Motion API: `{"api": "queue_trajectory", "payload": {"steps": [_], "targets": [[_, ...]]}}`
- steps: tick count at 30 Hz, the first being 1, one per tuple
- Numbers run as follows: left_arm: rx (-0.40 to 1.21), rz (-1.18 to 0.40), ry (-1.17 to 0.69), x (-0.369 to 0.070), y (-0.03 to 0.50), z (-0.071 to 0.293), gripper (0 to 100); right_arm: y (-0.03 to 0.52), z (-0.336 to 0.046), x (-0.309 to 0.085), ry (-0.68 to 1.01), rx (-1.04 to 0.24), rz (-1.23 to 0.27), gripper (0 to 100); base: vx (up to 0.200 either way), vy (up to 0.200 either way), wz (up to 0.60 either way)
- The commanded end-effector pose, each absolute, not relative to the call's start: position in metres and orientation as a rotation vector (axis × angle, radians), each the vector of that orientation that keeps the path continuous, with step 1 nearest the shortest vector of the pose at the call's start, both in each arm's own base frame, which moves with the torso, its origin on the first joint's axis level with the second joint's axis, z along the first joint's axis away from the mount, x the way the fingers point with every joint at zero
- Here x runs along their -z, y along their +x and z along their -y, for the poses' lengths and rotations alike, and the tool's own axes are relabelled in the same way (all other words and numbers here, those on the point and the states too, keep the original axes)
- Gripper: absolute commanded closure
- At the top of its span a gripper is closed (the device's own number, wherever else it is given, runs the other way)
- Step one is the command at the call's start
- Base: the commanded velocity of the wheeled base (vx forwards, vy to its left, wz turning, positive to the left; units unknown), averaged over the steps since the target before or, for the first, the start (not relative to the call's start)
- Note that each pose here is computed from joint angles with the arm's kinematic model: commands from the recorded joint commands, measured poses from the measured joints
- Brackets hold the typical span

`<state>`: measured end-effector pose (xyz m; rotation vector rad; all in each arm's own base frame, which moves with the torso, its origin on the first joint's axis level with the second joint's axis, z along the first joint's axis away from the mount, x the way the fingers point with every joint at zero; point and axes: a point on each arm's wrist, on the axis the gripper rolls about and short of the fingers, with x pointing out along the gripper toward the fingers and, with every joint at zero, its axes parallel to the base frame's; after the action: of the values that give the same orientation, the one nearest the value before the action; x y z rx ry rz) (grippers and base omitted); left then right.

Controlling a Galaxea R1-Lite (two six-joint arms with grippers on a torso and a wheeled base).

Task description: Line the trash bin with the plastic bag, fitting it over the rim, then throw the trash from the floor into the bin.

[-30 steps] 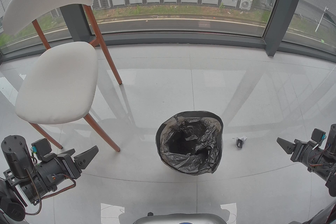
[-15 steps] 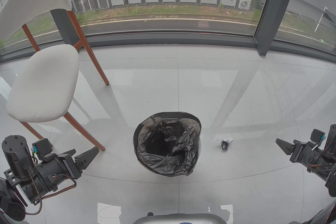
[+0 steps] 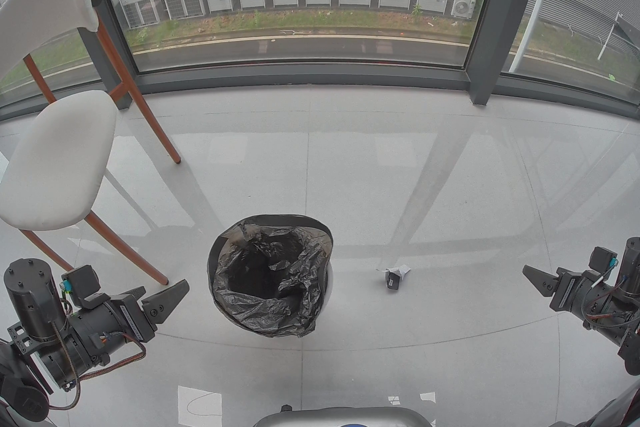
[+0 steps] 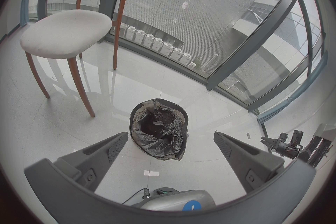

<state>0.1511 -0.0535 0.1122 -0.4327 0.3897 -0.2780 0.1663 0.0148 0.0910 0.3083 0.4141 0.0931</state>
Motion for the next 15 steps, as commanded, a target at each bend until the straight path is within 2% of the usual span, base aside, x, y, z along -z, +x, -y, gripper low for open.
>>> {"api": "queue_trajectory", "payload": {"steps": [1, 10, 15], "targets": [[0.285, -0.395, -0.434, -0.1117, 0.1516, 0.054, 0, 0.1638, -0.0147, -0.0877, 0.308, -0.092, -0.433, 0, 0.0, -0.2, 0.0], [0.305, -0.395, -0.435, -0.1128, 0.1532, 0.0546, 0, 0.1647, -0.016, -0.0857, 0.31, -0.096, -0.446, 0, 0.0, -0.2, 0.0], [0.24, -0.392, -0.428, -0.1112, 0.1598, 0.0544, 0, 0.1656, -0.0171, -0.0841, 0.311, -0.1, -0.457, 0, 0.0, 0.0, 0.0]]}}
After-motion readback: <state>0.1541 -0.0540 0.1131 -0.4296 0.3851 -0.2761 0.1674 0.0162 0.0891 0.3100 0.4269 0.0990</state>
